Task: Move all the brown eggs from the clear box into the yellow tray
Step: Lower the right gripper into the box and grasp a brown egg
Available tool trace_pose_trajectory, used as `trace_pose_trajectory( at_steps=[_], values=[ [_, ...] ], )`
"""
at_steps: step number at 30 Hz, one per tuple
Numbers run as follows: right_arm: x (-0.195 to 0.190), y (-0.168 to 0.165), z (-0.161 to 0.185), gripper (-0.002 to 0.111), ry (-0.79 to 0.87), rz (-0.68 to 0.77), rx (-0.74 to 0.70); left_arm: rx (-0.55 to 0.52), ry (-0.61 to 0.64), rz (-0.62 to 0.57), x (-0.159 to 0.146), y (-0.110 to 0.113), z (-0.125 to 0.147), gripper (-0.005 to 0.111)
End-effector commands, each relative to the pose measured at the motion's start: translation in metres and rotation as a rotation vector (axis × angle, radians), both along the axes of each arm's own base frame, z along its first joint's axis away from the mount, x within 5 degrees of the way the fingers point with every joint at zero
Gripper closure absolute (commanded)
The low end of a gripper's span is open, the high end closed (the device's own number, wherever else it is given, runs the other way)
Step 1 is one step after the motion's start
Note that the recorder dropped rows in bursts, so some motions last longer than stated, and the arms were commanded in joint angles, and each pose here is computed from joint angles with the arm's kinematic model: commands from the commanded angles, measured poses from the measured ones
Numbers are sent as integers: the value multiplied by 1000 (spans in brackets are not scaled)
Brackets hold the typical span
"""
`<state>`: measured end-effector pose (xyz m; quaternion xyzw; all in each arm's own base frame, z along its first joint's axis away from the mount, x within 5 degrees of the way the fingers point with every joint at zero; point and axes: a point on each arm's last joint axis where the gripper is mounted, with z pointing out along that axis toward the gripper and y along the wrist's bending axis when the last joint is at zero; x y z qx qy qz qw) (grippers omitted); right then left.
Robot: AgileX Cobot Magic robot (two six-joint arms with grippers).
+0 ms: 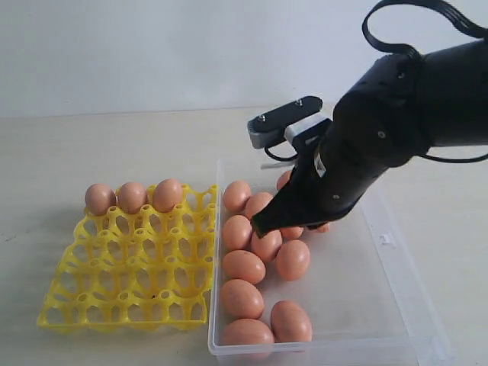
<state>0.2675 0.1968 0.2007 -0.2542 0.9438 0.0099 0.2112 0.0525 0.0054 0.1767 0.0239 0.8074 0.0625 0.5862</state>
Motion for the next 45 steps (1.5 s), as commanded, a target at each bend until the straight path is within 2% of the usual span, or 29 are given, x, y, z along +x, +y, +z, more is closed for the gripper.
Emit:
trace_pose_trajectory(
  at_steps=[1, 4, 6, 14, 22, 26, 28, 29, 31, 33, 36, 38, 42, 45],
  values=[
    [-7, -4, -10, 79, 9, -58, 61, -8, -19, -7, 0, -1, 2, 107],
    [-7, -3, -21, 58, 11, -63, 74, -8, -19, -7, 0, -1, 2, 107],
    [-6, -2, -28, 53, 26, -83, 75, -8, -19, -7, 0, -1, 2, 107],
    [6, -2, -64, 53, 60, -135, 57, -8, -19, -7, 0, -1, 2, 107],
    [14, -7, -79, 53, 70, -155, 49, -8, -19, -7, 0, -1, 2, 107],
    [14, -6, -87, 48, 81, -144, 40, -8, -19, -7, 0, -1, 2, 107],
    [15, -6, -87, 51, 75, -144, 48, -8, -19, -7, 0, -1, 2, 107],
    [15, -5, -86, 57, 68, -140, 54, -8, -19, -7, 0, -1, 2, 107],
    [16, -5, -84, 77, 59, -132, 55, -8, -19, -7, 0, -1, 2, 107],
    [17, -5, -76, 105, 37, -122, 59, -8, -19, -7, 0, -1, 2, 107],
    [17, -6, -56, 108, -23, -98, 80, -8, -19, -7, 0, -1, 2, 107],
    [19, -4, -35, 108, -118, -44, 132, -8, -19, -7, 0, -1, 2, 107],
    [20, 22, -6, 108, -382, 171, 429, -8, -19, -7, 0, -1, 2, 107],
    [28, 44, -7, 108, -513, 310, 603, -8, -19, -7, 0, -1, 2, 107]
  ],
)
